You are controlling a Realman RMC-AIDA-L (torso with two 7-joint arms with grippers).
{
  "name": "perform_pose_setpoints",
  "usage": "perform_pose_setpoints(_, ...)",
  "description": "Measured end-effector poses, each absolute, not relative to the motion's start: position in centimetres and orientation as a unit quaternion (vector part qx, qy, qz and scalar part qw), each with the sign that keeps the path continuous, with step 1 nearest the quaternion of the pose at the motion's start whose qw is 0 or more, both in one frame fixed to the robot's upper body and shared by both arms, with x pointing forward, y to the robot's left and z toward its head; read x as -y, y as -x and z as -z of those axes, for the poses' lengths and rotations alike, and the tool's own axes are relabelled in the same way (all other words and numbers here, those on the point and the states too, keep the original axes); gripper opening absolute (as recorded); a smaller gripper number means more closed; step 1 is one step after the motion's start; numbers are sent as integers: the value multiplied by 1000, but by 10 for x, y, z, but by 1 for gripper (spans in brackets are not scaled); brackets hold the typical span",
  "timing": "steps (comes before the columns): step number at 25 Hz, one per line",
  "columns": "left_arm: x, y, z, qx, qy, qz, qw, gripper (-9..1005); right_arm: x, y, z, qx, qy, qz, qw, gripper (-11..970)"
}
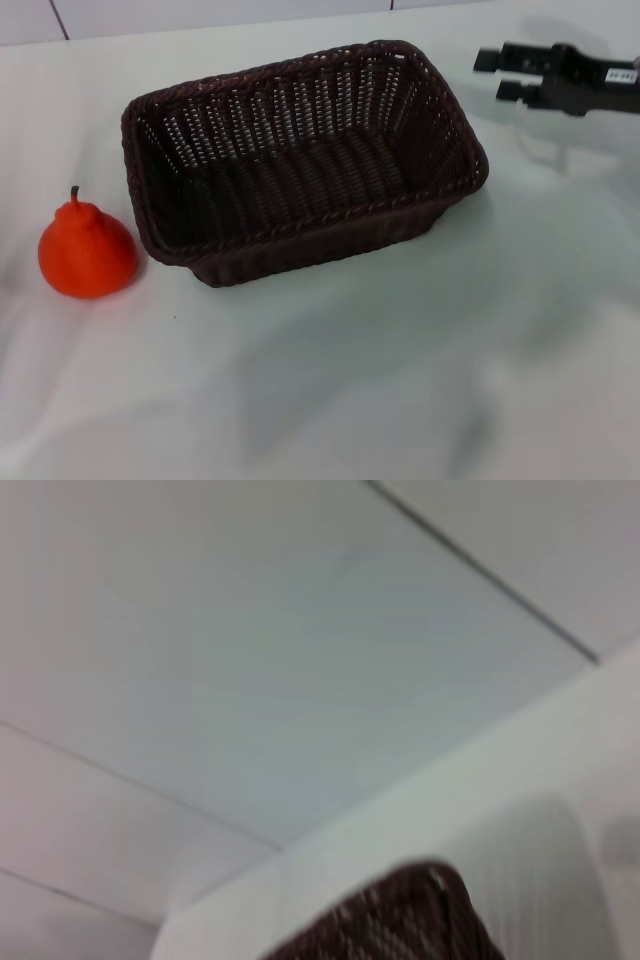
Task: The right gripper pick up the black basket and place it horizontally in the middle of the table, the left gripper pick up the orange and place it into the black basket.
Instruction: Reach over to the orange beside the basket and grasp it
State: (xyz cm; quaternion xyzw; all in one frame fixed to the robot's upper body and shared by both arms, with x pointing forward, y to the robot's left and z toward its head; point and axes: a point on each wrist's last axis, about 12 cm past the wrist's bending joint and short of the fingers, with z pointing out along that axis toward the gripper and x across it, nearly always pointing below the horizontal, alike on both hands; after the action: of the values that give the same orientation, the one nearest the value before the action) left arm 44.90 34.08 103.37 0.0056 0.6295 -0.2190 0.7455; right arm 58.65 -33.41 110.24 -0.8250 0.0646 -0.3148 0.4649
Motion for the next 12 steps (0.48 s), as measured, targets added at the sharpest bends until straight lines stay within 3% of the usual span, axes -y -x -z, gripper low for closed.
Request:
perform_pose_setpoints(2, -344, -448, -1031, -650, -29, 234, 723, 898, 338, -589, -1107, -61, 813, 342, 466, 821)
perform_pose_setpoints(12, -345, -452, -1014, -737, -91, 287, 605, 872, 346, -601, -1116, -76, 776, 439, 448, 813)
